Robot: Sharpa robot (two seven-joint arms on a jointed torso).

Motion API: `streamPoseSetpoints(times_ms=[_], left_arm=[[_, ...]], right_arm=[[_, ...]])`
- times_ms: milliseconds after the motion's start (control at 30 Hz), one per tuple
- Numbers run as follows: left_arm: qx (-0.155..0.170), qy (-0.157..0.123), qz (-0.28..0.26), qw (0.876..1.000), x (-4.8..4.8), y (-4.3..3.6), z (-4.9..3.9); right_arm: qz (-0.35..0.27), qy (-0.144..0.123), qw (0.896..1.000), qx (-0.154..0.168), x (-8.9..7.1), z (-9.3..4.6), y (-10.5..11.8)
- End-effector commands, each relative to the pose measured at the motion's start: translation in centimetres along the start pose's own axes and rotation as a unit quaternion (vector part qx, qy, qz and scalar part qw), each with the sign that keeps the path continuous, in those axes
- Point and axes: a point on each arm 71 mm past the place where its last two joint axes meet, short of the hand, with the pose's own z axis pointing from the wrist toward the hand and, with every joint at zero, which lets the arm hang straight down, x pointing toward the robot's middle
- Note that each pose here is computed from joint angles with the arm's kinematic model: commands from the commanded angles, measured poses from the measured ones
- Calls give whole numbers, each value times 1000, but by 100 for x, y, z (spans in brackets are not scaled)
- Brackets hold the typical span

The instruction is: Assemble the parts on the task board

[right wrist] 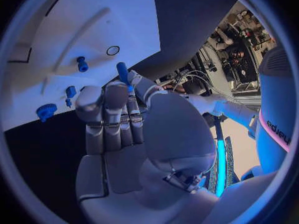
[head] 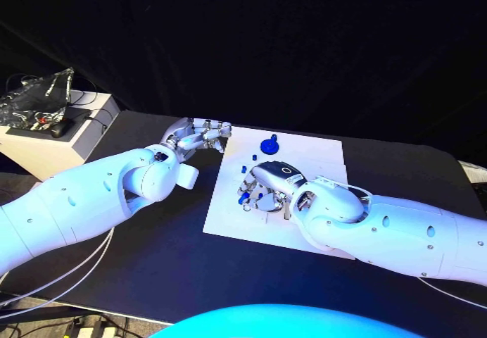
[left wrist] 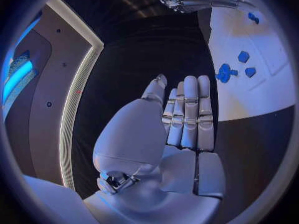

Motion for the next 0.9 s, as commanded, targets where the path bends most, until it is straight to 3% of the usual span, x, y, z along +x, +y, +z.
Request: streamPoseSetpoints(times_ms=[33, 900], left_arm=[[3, 8, -2, 1000, 17, -7, 4], [2, 8, -1, 1000, 2, -3, 4]], right_arm=[[-29, 8, 1000, -7, 35, -2, 4], [-43, 36, 998, -4, 119, -39, -33]])
